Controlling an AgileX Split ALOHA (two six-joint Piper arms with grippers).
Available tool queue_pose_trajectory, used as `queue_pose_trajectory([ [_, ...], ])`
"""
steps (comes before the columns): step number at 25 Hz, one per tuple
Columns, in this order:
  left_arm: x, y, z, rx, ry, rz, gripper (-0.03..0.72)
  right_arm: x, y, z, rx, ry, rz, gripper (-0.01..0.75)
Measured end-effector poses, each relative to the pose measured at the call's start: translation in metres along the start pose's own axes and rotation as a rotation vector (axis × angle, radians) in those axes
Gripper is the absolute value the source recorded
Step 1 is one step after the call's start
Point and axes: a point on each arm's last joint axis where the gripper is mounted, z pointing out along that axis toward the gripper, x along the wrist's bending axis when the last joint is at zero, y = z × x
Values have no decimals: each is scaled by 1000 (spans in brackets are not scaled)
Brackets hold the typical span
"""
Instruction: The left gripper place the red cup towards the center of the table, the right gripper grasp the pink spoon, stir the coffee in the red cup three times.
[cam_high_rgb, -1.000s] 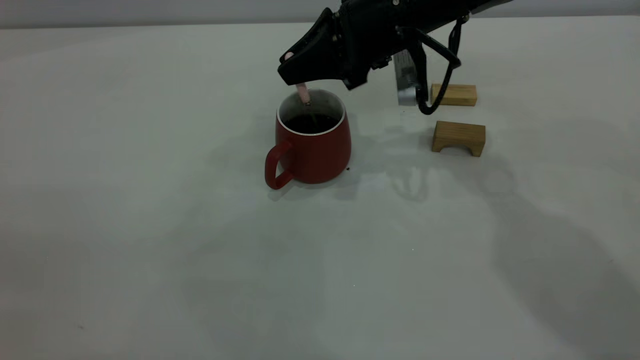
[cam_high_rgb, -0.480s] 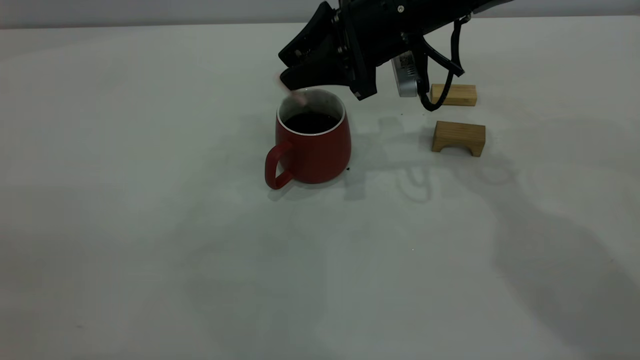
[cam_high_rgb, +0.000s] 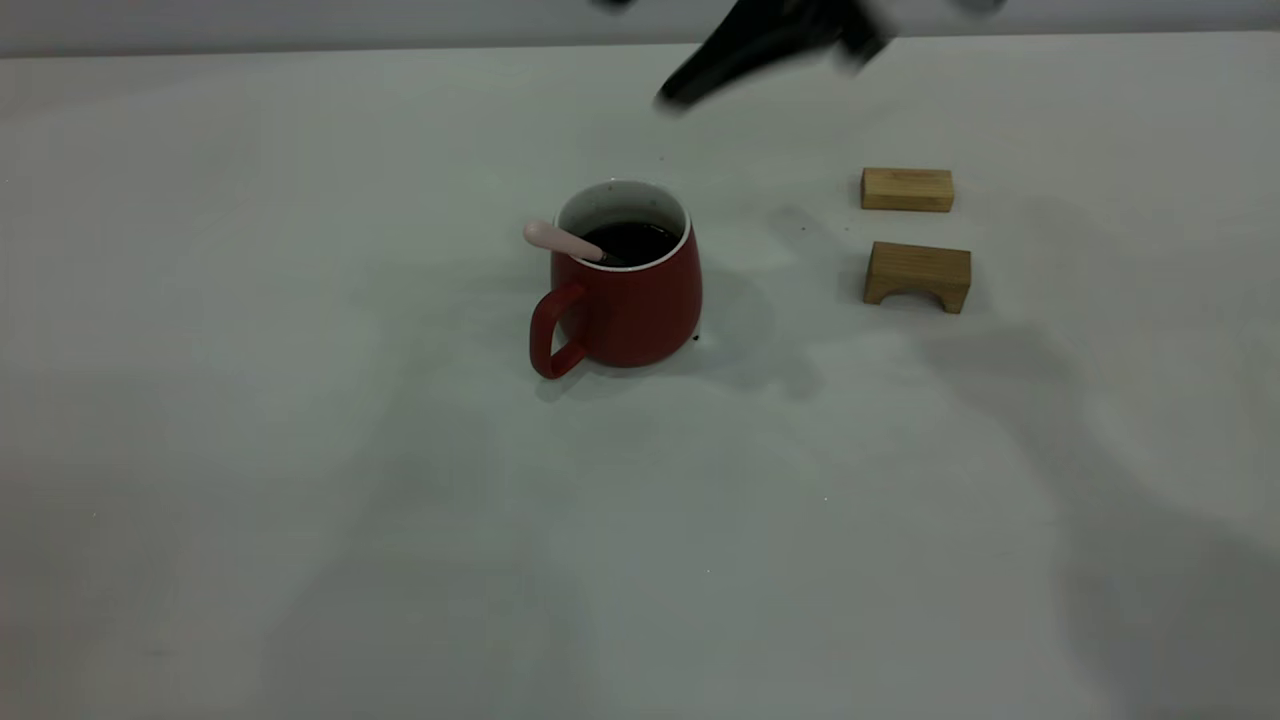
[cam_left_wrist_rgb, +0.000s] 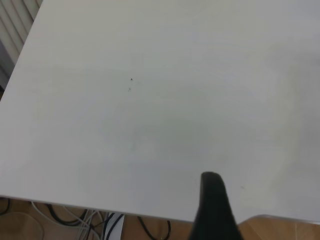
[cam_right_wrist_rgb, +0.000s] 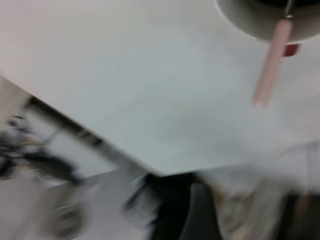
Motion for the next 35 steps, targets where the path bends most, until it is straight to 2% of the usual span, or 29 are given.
queue_pose_trajectory([
  [4, 0, 0, 0, 0, 0, 0, 594, 14, -35, -64, -161, -57, -259, 528],
  [8, 0, 0, 0, 0, 0, 0, 594, 22, -72, -121, -272, -40, -454, 421],
  [10, 0, 0, 0, 0, 0, 0, 594, 18, -90, -147, -298, -77, -595, 365],
  [12, 0, 0, 0, 0, 0, 0, 594, 8, -110, -173, -317, -157, -755, 317],
  [17, 0, 0, 0, 0, 0, 0, 594, -14, -149, -225, -445, -250, -972, 214],
  [21, 0, 0, 0, 0, 0, 0, 594, -55, -184, -254, -512, -279, -1130, 194],
  [28, 0, 0, 0, 0, 0, 0, 594, -163, -238, -275, -603, -311, -1449, 193],
  [30, 0, 0, 0, 0, 0, 0, 594, -198, -247, -274, -660, -313, -1483, 193],
  [35, 0, 0, 0, 0, 0, 0, 594, -262, -255, -257, -793, -315, -1433, 195],
])
